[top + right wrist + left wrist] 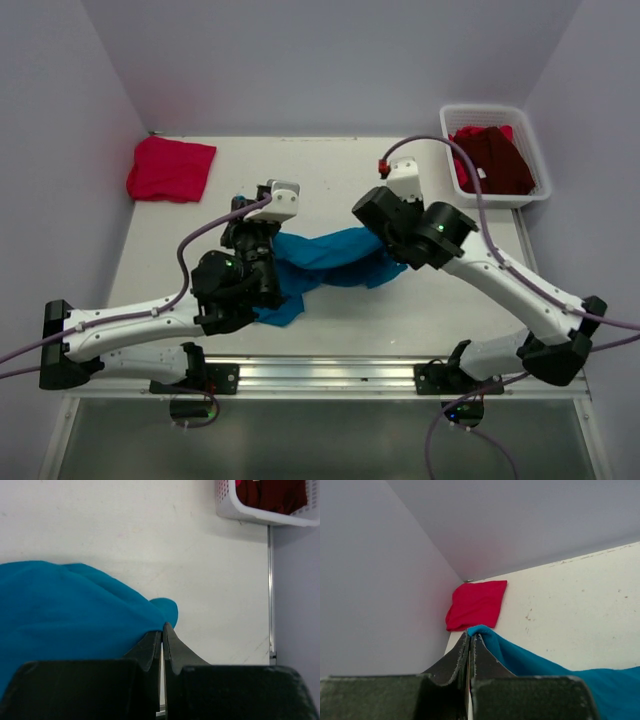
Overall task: Fold and stack the t-shirts
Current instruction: Flatten the tshirt out
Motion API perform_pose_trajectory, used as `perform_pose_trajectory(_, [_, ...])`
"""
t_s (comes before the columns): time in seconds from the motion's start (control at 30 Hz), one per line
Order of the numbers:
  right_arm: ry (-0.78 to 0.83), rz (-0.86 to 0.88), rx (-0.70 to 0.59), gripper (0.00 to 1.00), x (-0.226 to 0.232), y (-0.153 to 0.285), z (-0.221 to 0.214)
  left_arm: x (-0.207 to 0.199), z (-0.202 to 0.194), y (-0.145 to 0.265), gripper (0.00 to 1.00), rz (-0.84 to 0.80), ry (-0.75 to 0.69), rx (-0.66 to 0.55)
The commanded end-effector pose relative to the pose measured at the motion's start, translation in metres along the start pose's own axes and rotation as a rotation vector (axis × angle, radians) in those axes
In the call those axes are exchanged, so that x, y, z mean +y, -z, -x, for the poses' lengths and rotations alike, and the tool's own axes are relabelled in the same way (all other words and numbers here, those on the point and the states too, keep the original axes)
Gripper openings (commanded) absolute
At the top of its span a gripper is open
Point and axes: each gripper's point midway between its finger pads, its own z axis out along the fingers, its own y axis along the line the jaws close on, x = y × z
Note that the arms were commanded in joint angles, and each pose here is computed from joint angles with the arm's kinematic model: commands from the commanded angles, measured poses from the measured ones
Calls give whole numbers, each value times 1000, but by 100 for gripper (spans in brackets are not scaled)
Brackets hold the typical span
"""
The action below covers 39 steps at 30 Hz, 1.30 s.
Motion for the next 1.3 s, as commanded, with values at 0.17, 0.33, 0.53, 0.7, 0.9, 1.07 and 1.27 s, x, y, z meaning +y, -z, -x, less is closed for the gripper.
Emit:
perform_pose_trajectory(0.17, [-91,30,-160,0,-45,42,53,3,10,4,0,40,191,73])
perform_pose_trajectory(0.33, [-52,-6,-86,0,-36,30,36,-22,4,2,0,7,145,38])
perform_pose_trajectory(0.53, [-26,-12,-23,0,-26,17,15,-108,-27,-21,0,-264,238,166])
perform_pose_trajectory(0.7, [-38,-1,-37,0,-28,16,16,-145,-36,-40,0,-401,273,178])
perform_pose_trajectory(0.9, [-56,-13,-33,0,-32,12,19,-142,-44,-102,0,-426,329,224])
perform_pose_trajectory(1.07, [-69,-35,2,0,-35,-2,17,-94,-75,-163,0,-286,371,293])
perform_pose_trajectory(1.27, [-50,-54,73,0,-29,-34,2,-16,-131,-192,0,-44,416,388])
